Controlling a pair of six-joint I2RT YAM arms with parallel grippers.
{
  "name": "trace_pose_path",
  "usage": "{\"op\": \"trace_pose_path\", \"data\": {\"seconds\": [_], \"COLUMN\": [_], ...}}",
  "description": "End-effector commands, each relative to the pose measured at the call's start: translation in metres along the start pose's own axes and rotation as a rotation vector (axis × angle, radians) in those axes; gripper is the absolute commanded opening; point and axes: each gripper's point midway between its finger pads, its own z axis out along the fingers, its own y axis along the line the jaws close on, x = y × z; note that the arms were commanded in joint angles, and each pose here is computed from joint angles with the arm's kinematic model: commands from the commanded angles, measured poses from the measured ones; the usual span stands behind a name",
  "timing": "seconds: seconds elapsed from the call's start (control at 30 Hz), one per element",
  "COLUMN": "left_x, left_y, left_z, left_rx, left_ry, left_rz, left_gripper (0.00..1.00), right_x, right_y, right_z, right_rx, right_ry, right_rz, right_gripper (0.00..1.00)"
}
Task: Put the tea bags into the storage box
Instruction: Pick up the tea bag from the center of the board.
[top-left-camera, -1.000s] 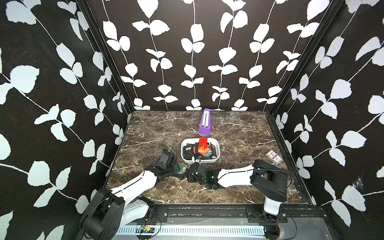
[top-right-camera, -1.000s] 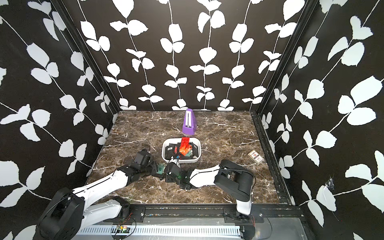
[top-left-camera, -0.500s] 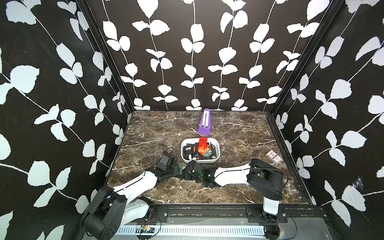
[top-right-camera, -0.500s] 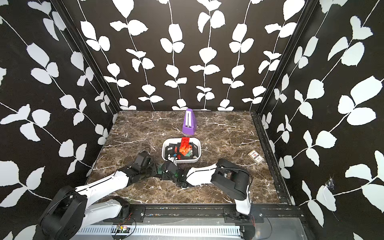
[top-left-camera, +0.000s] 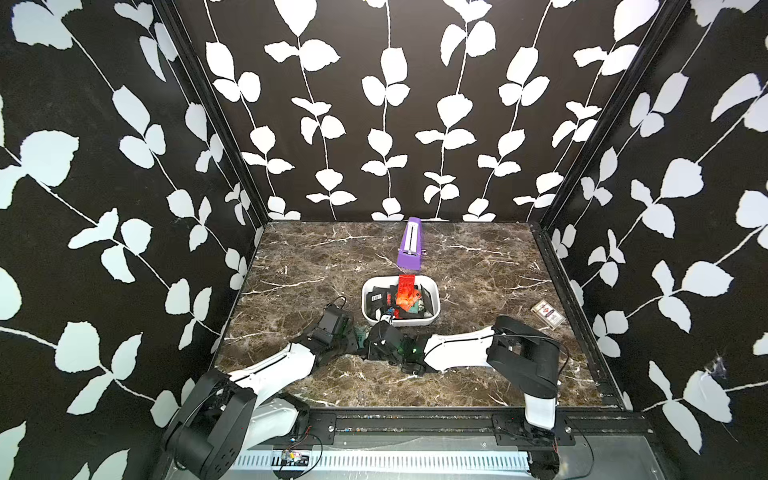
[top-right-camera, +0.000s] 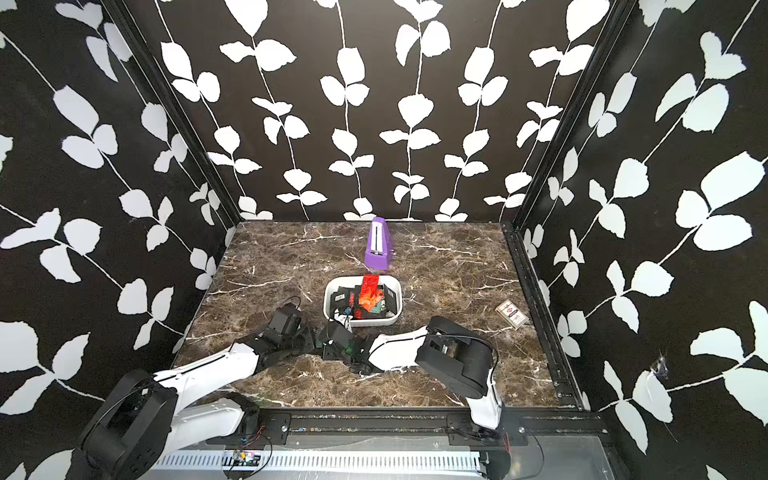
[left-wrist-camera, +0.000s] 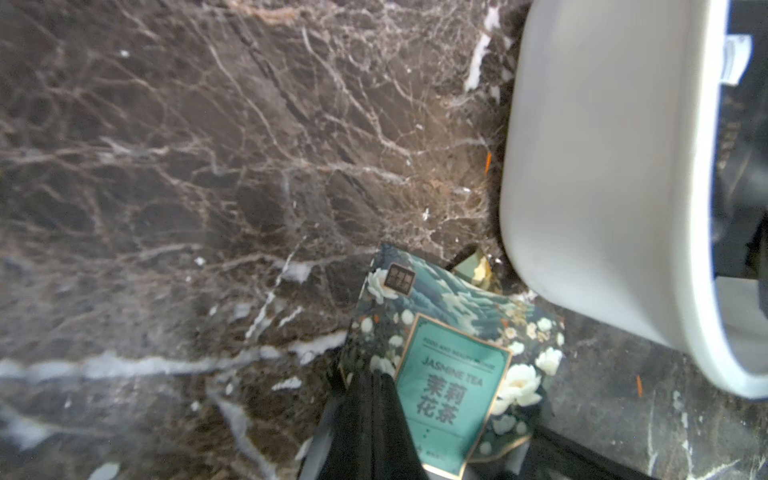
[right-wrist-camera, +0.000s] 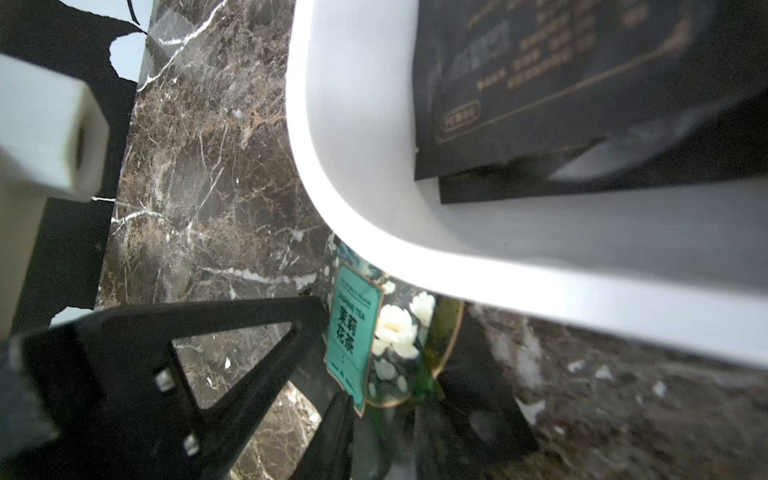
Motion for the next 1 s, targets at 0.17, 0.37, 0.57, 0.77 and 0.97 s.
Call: {"op": "trace_pose_path", "data": {"seconds": [0.17, 0.37, 0.57, 0.77, 0.97], "left_x": [0.02, 0.025, 0.023, 0.013, 0.001], "left_y": [0.01, 0.006, -0.007, -0.02, -0.018], "left_z": [0.001, -0.001, -0.011, -0.026, -0.036], "left_rx": [0.001, 0.031, 0.096, 0.144, 0.106], "left_ry": [0.061, 0.081, 0.077, 0.042, -0.009], "left_rz": [-0.011, -0.025, -0.023, -0.007, 0.039], "left_gripper": [0.03, 0.05, 0.12, 0.26, 0.33], "right_x": [-0.001, -0.001, 0.006, 0.018, 0.014], "right_y": [0.016, 0.008, -0.013, -0.033, -0.034], "right_z": [0.008, -0.002, -0.019, -0.049, -0.087], "right_rx": [-0.026, 0.008, 0.066, 0.128, 0.142], "right_ry": [0.003, -0.012, -0.024, -0.049, -0.083], "right_rz": [0.0, -0.008, 0.005, 0.002, -0.05], "right_gripper": [0.18, 0.0, 0.0, 0.0, 0.0]}}
